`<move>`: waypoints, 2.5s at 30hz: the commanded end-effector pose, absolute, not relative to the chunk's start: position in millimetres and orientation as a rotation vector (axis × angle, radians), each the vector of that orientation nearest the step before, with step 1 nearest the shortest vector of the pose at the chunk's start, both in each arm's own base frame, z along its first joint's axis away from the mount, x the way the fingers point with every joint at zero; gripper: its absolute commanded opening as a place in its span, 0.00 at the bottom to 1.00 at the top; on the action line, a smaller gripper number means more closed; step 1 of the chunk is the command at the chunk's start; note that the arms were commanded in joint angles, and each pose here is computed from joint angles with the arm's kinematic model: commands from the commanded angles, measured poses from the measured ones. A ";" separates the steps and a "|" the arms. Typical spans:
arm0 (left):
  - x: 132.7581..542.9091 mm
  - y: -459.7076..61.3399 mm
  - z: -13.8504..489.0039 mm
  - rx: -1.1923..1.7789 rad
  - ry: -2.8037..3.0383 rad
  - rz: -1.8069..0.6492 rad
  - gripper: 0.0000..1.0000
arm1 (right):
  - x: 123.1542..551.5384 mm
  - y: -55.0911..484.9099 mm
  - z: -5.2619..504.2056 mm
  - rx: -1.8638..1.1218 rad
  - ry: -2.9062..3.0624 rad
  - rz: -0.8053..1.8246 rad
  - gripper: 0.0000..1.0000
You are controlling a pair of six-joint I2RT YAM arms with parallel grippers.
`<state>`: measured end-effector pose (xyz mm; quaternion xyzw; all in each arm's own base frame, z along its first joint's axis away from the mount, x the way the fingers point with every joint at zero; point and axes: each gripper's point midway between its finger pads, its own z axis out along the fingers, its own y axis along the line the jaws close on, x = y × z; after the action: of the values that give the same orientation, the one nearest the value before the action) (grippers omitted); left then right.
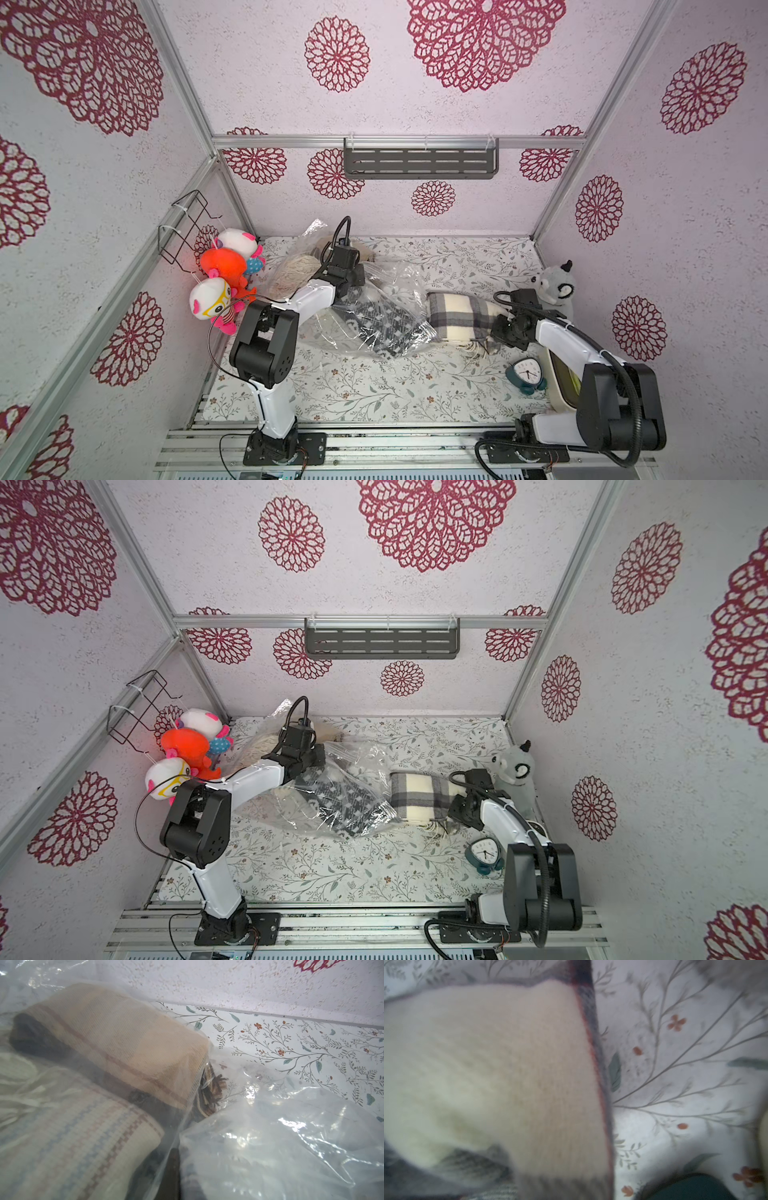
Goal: Take the scarf out of the vacuum bag
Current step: Take out the scarf from the vacuum bag, then move the scarf to the center of the board.
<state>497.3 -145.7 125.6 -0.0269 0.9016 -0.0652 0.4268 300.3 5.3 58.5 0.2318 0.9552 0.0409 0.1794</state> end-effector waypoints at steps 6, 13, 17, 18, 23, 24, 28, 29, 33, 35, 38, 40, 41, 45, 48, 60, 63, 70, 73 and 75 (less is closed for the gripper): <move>500.5 -114.2 171.9 -0.141 2.153 -0.101 0.00 | 351.3 -44.6 73.4 0.652 2.636 -0.207 0.00; 487.1 -151.3 190.0 -0.058 2.150 -0.229 0.00 | 370.9 -37.7 67.2 0.593 2.665 -0.195 0.28; 476.8 -202.2 200.2 0.064 2.151 -0.294 0.00 | 364.9 -25.6 103.2 0.559 2.592 -0.181 0.48; 474.4 -213.7 203.5 0.093 2.144 -0.291 0.00 | 363.0 -19.1 110.2 0.540 2.582 -0.158 0.51; 462.9 -250.8 221.3 0.176 2.124 -0.295 0.00 | 343.6 -19.0 132.2 0.536 2.553 -0.259 0.62; 460.4 -254.6 223.9 0.184 2.125 -0.297 0.00 | 338.8 -23.1 136.7 0.545 2.550 -0.294 0.63; 449.3 -262.9 238.6 0.201 2.100 -0.300 0.00 | 332.5 5.2 147.8 0.461 2.532 -0.197 0.62; 447.0 -263.8 241.9 0.207 2.097 -0.301 0.00 | 330.8 16.6 144.5 0.434 2.542 -0.146 0.60; 438.9 -253.1 258.8 0.193 2.080 -0.272 0.00 | 326.1 34.7 104.6 0.473 2.565 -0.003 0.51; 432.7 -251.6 267.5 0.193 2.060 -0.290 0.00 | 323.7 31.0 80.5 0.511 2.595 -0.021 0.50; 419.8 -256.9 278.3 0.221 2.043 -0.321 0.00 | 339.4 40.7 61.5 0.495 2.604 0.032 0.51; 411.6 -261.6 282.9 0.242 2.039 -0.326 0.00 | 351.2 40.0 48.9 0.489 2.626 0.013 0.52; 407.1 -264.4 284.2 0.256 2.043 -0.340 0.00 | 358.4 38.2 40.9 0.494 2.643 0.008 0.52; 392.7 -281.6 285.7 0.322 2.048 -0.401 0.00 | 384.6 23.7 22.0 0.526 2.675 -0.038 0.52; 385.9 -290.5 283.5 0.359 2.064 -0.401 0.00 | 410.2 20.6 21.8 0.532 2.673 -0.028 0.50; 377.3 -292.8 258.0 0.386 2.111 -0.333 0.00 | 516.0 38.3 21.9 0.454 2.655 0.071 0.48; 378.2 -290.5 257.5 0.374 2.112 -0.339 0.00 | 530.4 58.4 24.8 0.422 2.651 0.161 0.47; 372.9 -290.5 257.8 0.379 2.111 -0.365 0.00 | 477.3 65.2 58.7 0.428 2.609 0.064 0.49; 370.5 -290.0 261.6 0.381 2.102 -0.373 0.00 | 465.9 55.2 80.3 0.438 2.560 0.019 0.50; 369.3 -290.7 264.0 0.383 2.098 -0.384 0.00 | 464.5 58.5 86.3 0.425 2.547 0.048 0.50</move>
<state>373.8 -290.1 246.6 0.1532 0.8668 -0.1400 0.4534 461.5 57.7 59.1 0.1516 0.9584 0.0093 0.2417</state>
